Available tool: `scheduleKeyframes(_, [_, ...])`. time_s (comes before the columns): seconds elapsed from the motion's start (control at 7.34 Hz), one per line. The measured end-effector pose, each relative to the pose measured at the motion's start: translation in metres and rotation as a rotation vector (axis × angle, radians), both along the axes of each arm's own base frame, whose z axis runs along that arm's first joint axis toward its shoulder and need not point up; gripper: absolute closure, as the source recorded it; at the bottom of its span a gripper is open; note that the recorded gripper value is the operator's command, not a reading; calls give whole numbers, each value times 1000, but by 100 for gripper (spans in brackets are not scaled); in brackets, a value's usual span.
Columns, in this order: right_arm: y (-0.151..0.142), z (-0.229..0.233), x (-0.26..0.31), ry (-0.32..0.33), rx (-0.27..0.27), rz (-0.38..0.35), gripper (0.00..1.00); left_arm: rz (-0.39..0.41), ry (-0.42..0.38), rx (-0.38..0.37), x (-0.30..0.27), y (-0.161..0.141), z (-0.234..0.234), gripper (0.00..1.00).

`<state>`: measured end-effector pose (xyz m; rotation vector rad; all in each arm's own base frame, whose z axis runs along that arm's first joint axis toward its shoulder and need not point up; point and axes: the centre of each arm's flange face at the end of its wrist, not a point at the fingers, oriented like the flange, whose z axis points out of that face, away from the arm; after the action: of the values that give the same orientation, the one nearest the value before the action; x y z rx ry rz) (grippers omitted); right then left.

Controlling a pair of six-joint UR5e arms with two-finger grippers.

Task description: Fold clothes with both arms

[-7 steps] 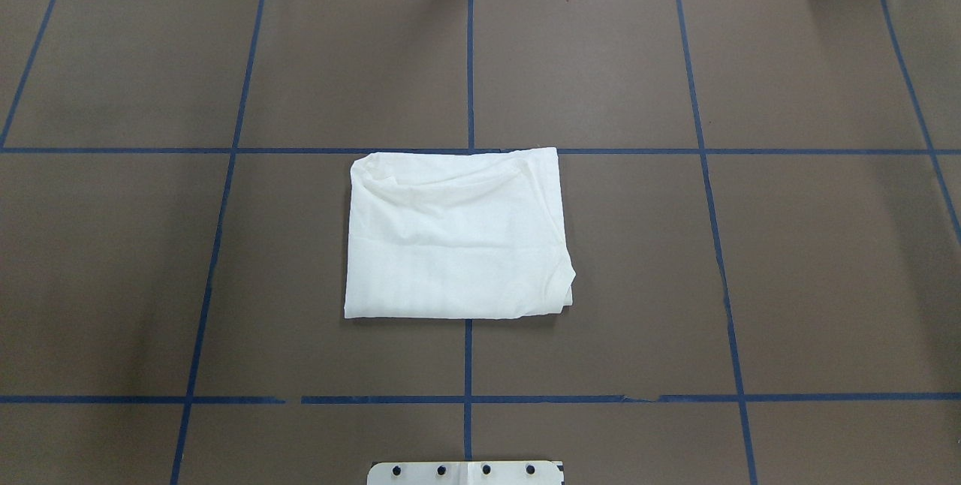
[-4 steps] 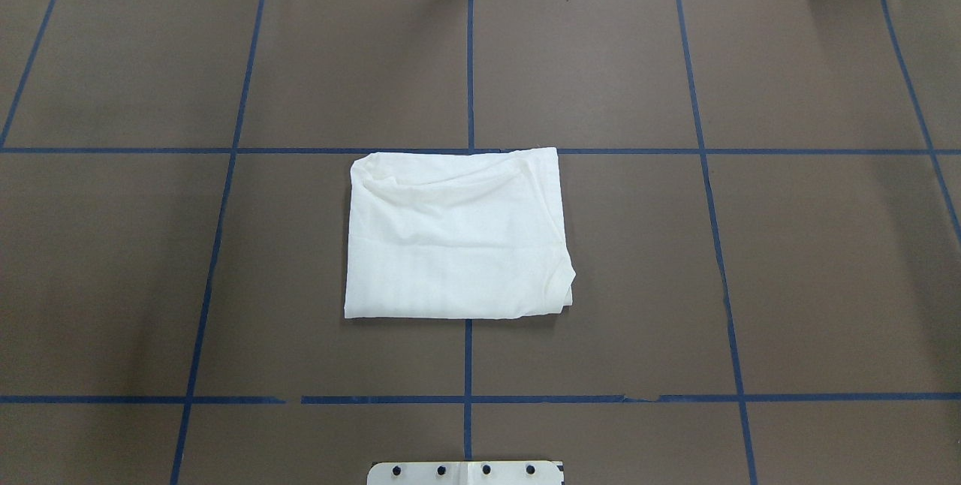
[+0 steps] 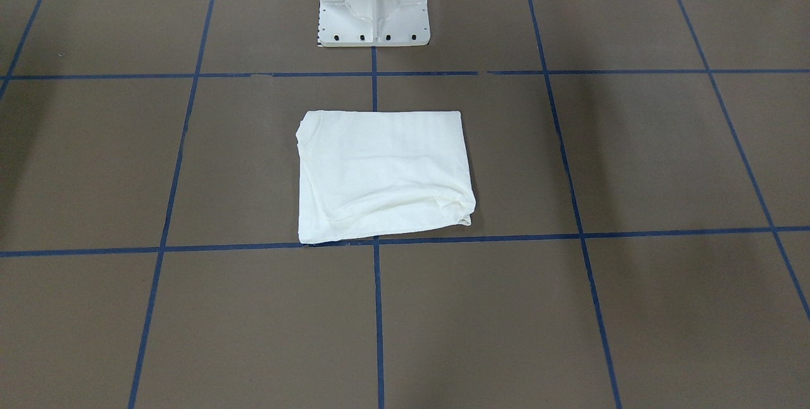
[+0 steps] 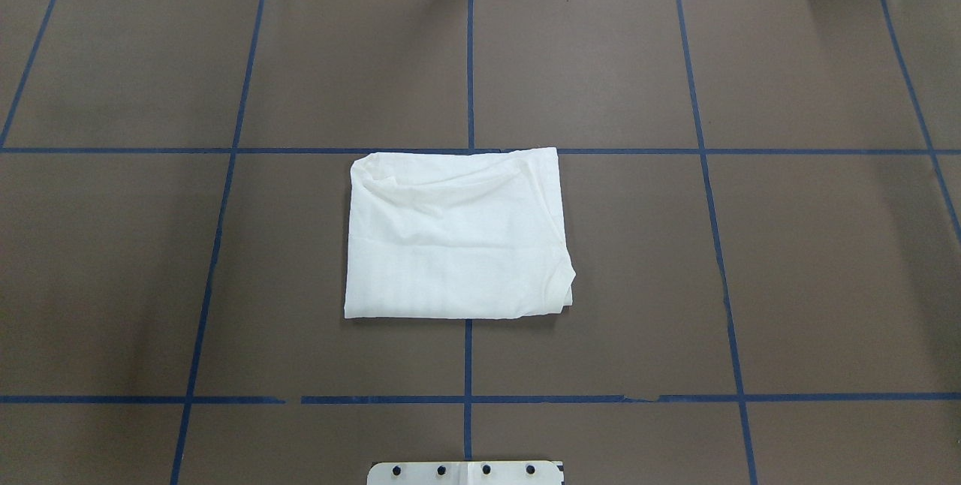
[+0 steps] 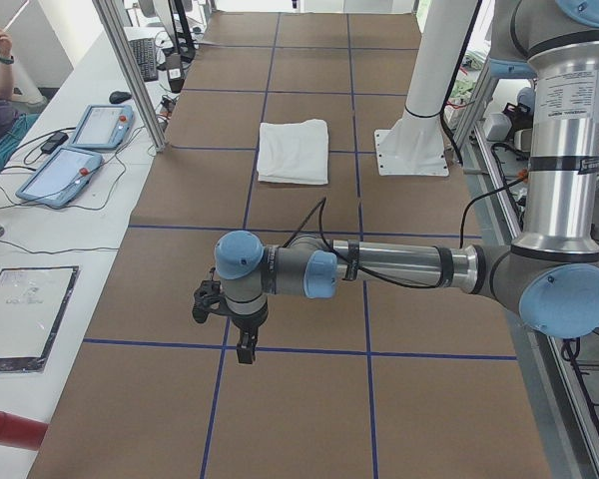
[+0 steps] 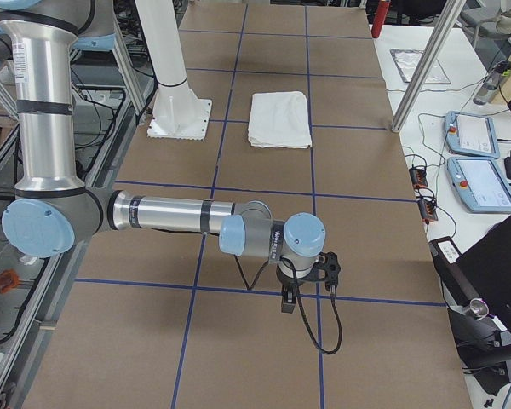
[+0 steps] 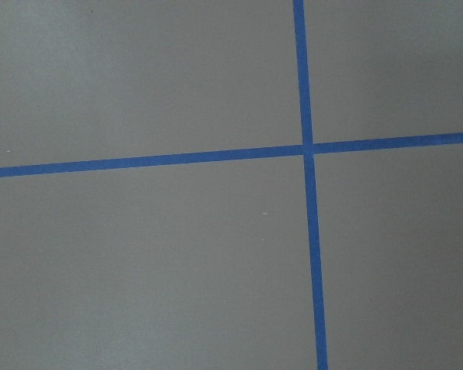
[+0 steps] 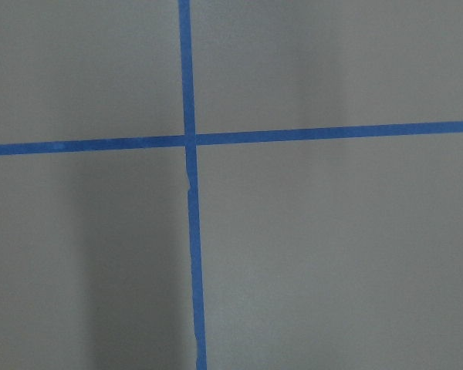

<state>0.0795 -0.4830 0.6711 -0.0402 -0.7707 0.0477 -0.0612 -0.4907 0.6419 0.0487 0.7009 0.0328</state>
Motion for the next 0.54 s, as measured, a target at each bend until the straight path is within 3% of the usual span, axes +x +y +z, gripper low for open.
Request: scheduleKeyframes(0.54, [0,0,0,0,-1,0,0,-8,6,-5,0,0,0,1])
